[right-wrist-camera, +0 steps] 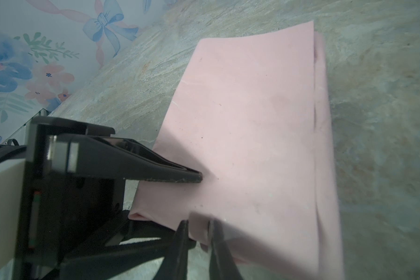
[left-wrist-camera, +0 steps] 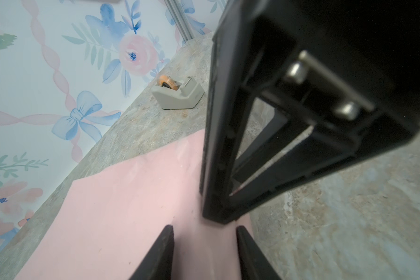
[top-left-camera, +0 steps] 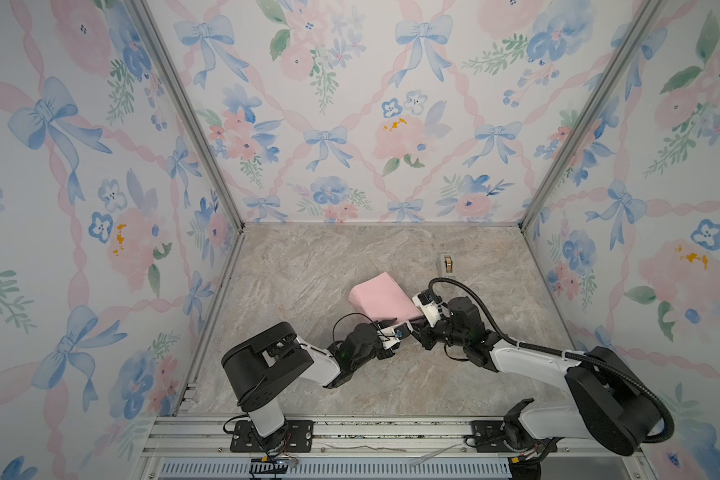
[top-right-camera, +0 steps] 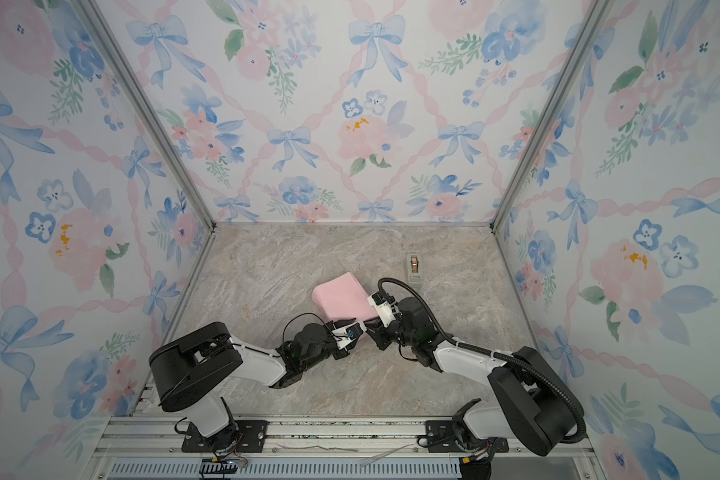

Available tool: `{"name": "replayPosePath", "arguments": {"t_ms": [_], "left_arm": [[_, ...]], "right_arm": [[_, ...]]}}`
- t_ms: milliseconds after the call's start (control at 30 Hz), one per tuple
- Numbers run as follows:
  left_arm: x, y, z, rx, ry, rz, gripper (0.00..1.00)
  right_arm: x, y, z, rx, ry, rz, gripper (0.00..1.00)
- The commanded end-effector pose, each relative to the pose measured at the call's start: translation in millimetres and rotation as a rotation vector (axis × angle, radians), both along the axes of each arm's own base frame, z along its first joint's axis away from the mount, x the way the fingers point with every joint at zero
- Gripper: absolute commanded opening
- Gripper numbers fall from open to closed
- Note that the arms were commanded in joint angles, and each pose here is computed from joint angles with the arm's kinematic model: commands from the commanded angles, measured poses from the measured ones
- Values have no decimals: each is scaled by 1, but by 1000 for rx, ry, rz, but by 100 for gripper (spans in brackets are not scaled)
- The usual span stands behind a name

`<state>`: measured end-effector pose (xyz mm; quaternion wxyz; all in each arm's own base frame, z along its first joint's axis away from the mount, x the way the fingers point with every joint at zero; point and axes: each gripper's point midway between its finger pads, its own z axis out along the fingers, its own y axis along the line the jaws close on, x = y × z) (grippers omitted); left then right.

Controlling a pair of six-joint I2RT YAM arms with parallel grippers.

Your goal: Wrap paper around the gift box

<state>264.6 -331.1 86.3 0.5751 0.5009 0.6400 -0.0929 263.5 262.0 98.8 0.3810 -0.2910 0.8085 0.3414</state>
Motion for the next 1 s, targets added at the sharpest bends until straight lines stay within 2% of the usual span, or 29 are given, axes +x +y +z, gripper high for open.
{"name": "replayPosePath", "arguments": {"t_ms": [0, 233, 400, 667, 967], "left_arm": [[-4, 3, -15, 29, 54, -6, 43], [-3, 4, -16, 32, 54, -1, 43], [-3, 4, -16, 35, 53, 2, 43], [-3, 1, -15, 29, 56, -10, 43], [-3, 0, -15, 27, 54, -11, 43]], "right_arm": [[10, 7, 8, 2, -57, 4, 19], [6, 6, 18, 30, -58, -3, 19], [-10, -11, 24, 36, -44, -38, 19], [-33, -35, -8, -15, 89, -112, 15], [-18, -20, -27, -18, 133, -122, 13]]}}
